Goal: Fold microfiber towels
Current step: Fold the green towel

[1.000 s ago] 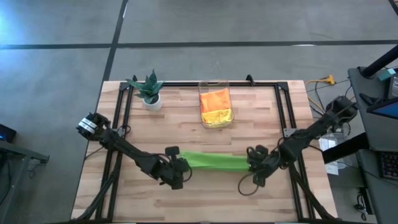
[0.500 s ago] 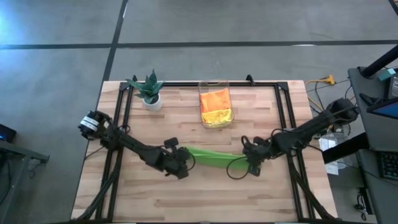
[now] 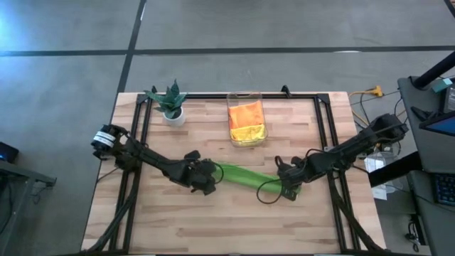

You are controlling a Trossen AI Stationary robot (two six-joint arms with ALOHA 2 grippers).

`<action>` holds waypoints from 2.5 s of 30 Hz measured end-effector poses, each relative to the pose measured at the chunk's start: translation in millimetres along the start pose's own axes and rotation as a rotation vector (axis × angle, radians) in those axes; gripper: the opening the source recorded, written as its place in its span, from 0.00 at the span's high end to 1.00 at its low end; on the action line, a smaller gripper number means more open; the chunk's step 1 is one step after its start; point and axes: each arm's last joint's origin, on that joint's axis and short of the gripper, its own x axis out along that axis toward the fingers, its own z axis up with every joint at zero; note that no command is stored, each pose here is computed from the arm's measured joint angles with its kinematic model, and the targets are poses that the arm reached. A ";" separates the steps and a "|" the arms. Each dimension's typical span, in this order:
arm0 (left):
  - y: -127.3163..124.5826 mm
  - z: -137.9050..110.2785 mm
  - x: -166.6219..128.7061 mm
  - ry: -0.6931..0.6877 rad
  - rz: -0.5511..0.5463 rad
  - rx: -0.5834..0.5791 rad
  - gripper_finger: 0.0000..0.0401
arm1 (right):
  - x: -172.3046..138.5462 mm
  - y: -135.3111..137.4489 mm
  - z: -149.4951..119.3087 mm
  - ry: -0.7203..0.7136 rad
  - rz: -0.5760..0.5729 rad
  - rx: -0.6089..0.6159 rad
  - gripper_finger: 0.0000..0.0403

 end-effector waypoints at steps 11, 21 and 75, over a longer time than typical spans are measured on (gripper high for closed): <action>5.2 -0.7 -4.6 0.008 0.004 -0.043 0.60 | -13.3 -10.7 1.7 -0.018 -0.021 0.045 0.73; 20.7 16.2 -37.6 -0.095 -0.032 -0.119 0.60 | -44.2 -19.0 8.4 -0.185 0.061 0.098 0.67; 81.2 50.0 47.2 0.002 -0.461 0.177 0.99 | -36.8 131.9 72.3 -0.559 0.622 0.434 0.68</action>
